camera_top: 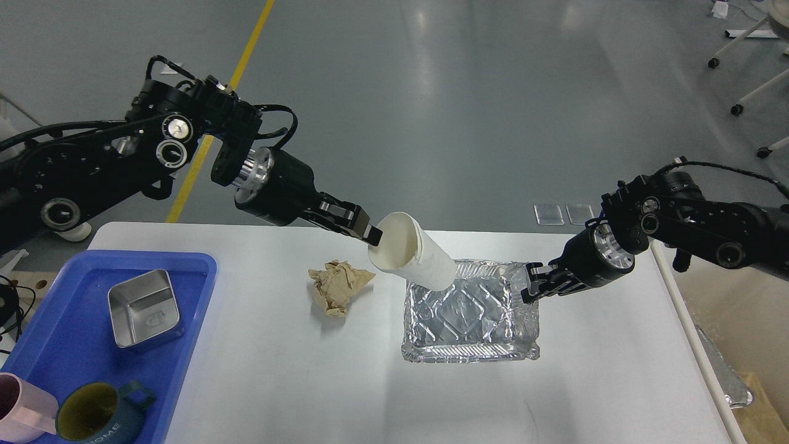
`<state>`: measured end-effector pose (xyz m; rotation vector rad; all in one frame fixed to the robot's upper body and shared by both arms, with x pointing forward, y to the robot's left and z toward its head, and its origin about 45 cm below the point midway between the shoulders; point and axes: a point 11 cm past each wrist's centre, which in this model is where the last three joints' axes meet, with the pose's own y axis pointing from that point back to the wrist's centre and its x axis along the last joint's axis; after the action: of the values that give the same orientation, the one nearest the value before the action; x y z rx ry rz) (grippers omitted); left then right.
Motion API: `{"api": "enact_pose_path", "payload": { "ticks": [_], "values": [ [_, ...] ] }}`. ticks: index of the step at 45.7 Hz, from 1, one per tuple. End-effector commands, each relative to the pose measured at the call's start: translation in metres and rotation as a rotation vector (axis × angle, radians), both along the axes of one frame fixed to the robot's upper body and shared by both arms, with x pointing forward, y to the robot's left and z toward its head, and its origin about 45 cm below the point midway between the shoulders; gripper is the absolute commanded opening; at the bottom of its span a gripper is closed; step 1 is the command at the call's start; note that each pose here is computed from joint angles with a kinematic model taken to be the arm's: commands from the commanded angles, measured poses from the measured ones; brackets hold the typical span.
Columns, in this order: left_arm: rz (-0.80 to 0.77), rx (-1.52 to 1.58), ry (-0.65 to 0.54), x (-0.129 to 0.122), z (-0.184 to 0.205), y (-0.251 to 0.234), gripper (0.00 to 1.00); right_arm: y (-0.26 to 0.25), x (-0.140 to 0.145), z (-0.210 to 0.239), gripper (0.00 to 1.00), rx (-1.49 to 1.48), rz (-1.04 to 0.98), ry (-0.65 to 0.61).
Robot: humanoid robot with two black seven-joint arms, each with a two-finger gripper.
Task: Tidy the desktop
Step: 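Carry the paper cup over the foil tray and set it inside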
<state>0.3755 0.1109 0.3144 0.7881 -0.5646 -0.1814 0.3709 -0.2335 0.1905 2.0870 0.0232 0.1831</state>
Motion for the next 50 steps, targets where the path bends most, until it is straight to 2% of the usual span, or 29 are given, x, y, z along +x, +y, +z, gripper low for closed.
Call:
{"api": "enact_pose_path", "payload": {
  "ticks": [1,8,14,34,43,50],
  "values": [
    [-0.033,-0.010,0.044,-0.005,-0.019,-0.032,0.03,0.003,0.000,0.004,0.00,0.007,0.009,0.004],
    [-0.005,-0.007,0.088,0.001,-0.040,-0.050,0.03,0.007,0.001,0.006,0.00,0.010,0.019,0.000],
    [-0.019,-0.015,0.119,-0.004,-0.051,-0.070,0.03,0.013,0.000,0.007,0.00,0.015,0.035,0.001],
    [-0.011,0.017,0.146,-0.007,-0.070,-0.081,0.09,0.021,0.003,0.014,0.00,0.020,0.054,-0.012],
    [-0.013,0.036,0.146,-0.009,-0.074,-0.087,0.21,0.021,0.003,0.014,0.00,0.020,0.053,-0.010],
    [-0.007,0.065,0.140,-0.009,-0.079,-0.091,0.36,0.021,0.003,0.014,0.00,0.025,0.050,-0.008]
  ]
}}
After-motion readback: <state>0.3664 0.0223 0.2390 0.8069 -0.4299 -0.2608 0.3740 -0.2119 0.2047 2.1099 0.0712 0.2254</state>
